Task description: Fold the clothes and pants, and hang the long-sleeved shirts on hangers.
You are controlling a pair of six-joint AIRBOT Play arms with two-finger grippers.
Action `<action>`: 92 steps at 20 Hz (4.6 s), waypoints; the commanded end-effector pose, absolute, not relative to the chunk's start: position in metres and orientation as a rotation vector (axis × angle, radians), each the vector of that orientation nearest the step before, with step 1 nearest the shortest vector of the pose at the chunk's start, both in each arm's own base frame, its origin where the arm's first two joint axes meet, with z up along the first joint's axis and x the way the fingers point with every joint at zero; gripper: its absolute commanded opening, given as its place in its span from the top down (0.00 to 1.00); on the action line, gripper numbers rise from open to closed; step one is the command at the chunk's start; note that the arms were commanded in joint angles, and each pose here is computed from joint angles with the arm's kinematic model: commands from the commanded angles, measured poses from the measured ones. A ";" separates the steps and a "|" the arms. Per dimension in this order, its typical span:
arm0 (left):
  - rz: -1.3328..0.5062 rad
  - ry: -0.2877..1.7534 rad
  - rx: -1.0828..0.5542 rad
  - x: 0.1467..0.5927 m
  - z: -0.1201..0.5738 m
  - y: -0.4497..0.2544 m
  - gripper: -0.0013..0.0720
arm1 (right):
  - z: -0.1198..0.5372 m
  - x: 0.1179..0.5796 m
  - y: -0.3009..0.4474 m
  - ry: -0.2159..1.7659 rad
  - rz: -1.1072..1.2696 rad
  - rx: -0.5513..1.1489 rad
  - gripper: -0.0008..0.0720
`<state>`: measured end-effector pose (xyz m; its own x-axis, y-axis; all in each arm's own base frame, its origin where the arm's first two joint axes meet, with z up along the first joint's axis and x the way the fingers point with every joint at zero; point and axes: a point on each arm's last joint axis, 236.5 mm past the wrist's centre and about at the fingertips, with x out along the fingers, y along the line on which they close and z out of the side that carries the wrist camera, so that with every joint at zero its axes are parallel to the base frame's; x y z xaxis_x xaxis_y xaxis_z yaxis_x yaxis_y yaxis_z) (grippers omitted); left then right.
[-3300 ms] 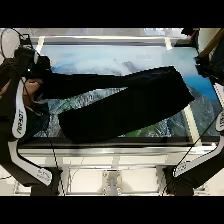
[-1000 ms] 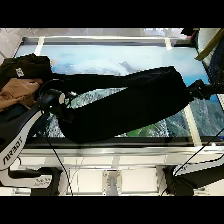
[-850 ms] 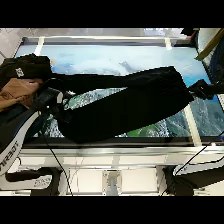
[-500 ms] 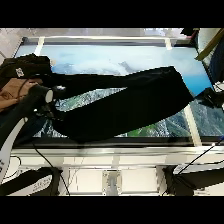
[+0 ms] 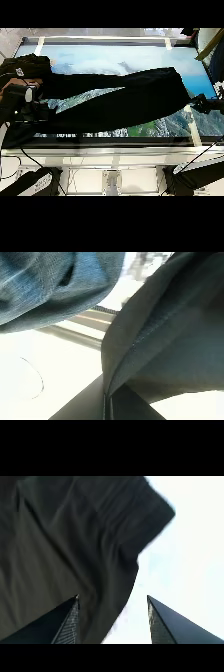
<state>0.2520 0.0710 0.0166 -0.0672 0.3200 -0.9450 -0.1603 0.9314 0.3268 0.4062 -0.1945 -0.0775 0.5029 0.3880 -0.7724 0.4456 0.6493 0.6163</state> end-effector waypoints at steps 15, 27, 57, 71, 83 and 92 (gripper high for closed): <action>0.536 1.576 0.169 0.246 0.028 0.110 0.97 | -0.076 0.429 -0.182 1.062 -0.036 0.841 0.95; 0.450 1.446 -0.050 0.291 -0.022 0.076 0.97 | -0.085 0.230 -0.211 1.215 -0.327 0.940 0.95; 0.306 0.996 -0.231 0.441 0.050 0.052 0.19 | 0.098 0.338 -0.226 0.694 -0.263 0.735 0.55; 0.380 1.041 -0.815 0.499 -0.080 0.015 0.31 | 0.092 0.377 -0.154 0.779 -0.074 0.623 0.55; 0.454 0.954 -0.951 0.513 -0.090 0.044 0.32 | 0.084 0.367 -0.146 0.844 -0.049 0.613 0.55; 0.400 0.814 -0.961 0.536 -0.053 0.047 0.97 | 0.084 0.366 -0.144 0.851 -0.042 0.615 0.55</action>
